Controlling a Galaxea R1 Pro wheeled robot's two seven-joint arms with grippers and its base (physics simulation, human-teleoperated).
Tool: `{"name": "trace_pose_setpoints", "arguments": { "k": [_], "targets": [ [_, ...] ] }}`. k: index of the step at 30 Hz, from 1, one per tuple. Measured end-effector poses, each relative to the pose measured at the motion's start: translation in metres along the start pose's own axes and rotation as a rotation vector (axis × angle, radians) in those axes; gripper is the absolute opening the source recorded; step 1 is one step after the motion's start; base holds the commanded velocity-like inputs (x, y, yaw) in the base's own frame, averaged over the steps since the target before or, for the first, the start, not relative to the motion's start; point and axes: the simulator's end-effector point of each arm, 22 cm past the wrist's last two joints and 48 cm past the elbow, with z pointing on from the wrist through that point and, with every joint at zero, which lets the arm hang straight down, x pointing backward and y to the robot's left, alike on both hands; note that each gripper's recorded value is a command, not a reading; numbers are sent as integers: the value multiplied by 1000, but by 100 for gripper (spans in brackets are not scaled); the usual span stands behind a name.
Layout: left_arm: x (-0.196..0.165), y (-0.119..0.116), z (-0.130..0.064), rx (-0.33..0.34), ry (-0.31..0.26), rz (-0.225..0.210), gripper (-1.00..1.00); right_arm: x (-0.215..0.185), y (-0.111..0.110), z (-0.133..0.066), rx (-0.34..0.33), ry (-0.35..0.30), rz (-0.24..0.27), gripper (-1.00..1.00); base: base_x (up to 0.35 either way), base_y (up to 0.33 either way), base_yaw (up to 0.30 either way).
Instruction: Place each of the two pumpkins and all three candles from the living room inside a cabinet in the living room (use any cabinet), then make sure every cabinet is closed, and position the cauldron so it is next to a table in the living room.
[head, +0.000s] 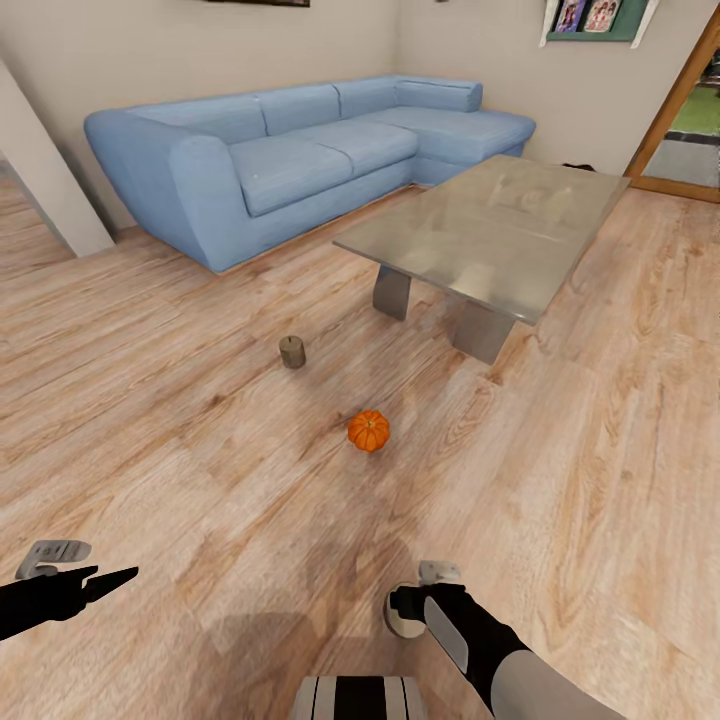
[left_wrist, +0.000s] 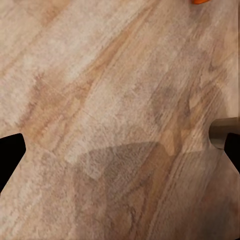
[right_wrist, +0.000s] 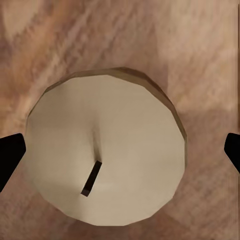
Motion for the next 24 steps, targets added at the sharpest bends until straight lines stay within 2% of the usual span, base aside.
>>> {"name": "trace_pose_setpoints", "arguments": {
  "k": [24],
  "targets": [
    [0,0,0,-1,0,-1,100,1,1,0,-1,2,-1,100,0,26,0]
  ]
}}
